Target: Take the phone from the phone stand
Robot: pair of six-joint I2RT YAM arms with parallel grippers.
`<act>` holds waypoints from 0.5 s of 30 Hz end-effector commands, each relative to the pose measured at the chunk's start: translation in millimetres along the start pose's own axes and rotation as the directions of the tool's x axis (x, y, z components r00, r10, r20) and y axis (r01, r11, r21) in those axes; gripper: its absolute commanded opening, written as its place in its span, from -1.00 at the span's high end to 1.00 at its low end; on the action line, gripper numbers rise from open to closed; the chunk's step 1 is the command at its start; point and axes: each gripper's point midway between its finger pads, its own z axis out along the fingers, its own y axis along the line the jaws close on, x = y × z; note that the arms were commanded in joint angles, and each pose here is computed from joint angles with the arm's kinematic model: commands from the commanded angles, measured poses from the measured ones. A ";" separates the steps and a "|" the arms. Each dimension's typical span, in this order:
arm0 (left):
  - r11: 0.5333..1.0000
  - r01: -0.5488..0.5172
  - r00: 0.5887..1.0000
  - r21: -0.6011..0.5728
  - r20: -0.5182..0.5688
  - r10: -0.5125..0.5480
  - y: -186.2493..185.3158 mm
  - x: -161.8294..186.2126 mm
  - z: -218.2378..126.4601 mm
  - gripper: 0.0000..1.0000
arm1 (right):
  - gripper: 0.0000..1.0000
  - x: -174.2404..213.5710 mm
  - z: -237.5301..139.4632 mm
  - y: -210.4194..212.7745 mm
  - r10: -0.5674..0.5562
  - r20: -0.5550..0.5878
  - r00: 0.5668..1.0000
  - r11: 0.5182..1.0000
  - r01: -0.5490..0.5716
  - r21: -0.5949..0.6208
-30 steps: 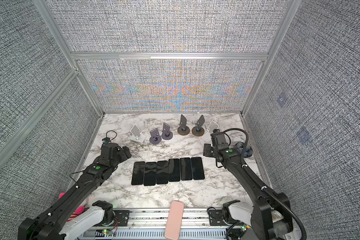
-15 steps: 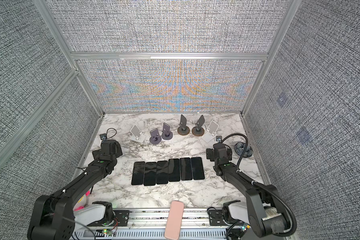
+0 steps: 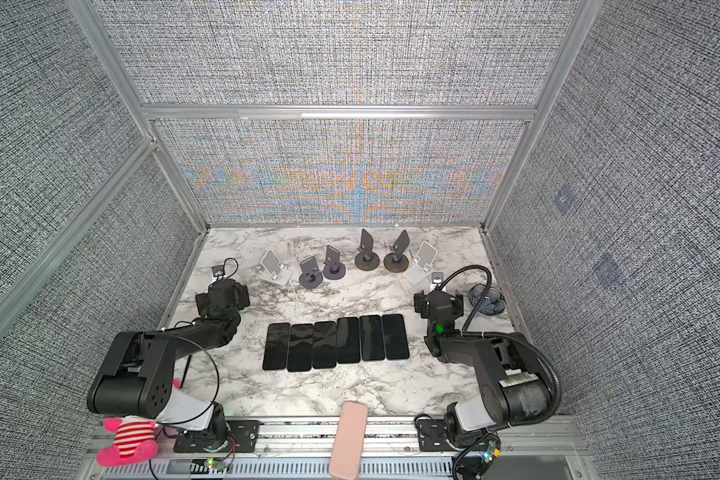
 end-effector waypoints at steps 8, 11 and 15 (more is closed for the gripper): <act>0.996 0.037 0.988 0.086 0.147 -0.049 -6.2 -15.5 -12.4 -0.97 | -0.99 -25.3 -4.8 -3.5 0.049 0.135 0.990 0.999 -0.049 -0.003; 0.992 0.038 0.987 0.118 0.150 -0.056 -8.6 -14.9 -13.9 -0.98 | -0.99 -25.0 -3.0 -1.6 0.050 0.127 0.991 0.999 -0.047 -0.023; 0.982 0.048 0.983 0.180 0.165 -0.078 -11.3 -11.3 -16.0 -0.98 | -0.98 -10.0 1.6 -1.2 0.091 0.111 0.990 0.994 -0.084 -0.072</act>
